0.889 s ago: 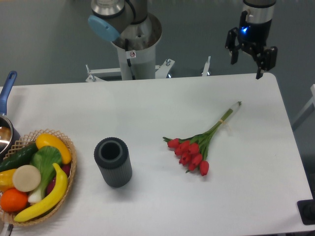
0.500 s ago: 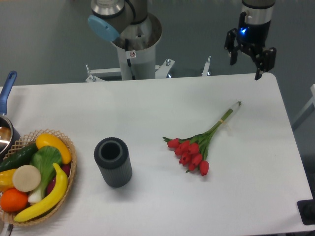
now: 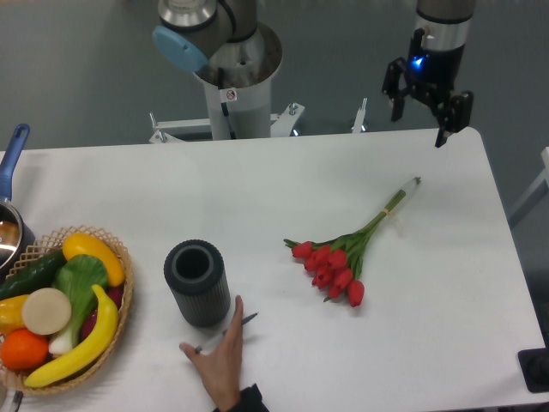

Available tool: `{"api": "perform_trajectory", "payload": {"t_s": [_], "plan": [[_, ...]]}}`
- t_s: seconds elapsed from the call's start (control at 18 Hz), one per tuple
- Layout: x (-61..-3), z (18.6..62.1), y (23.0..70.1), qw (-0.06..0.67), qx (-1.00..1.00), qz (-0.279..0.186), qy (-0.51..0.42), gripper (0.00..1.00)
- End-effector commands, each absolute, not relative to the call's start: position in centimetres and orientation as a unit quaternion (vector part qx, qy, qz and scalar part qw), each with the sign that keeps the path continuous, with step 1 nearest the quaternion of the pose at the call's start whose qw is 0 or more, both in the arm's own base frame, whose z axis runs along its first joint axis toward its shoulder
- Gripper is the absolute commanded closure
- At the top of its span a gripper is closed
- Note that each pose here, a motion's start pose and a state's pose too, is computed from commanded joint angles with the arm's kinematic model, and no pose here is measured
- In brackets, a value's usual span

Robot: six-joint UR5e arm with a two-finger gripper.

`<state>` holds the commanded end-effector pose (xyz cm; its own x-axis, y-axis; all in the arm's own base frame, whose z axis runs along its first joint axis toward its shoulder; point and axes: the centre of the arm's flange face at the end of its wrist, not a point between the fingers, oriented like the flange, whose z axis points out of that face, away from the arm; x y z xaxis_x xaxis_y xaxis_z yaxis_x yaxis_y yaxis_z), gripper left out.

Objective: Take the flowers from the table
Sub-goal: 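Move the open gripper down over the tulip stems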

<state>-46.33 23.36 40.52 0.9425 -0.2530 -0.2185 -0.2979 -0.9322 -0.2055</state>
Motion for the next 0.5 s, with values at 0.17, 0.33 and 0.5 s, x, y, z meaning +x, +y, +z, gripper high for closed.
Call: {"api": "perform_trajectory", "payload": {"t_s": [0.17,0.33,0.5], "plan": [[-46.2,38.8,24.8,0.121,-0.980,0.076,0.136,0.00],[-46.7,36.3,25.9,0.120,-0.981,0.054,0.142,0.00],[-47.1,33.3,27.2,0.120,-0.980,0.049,0.154,0.00]]}}
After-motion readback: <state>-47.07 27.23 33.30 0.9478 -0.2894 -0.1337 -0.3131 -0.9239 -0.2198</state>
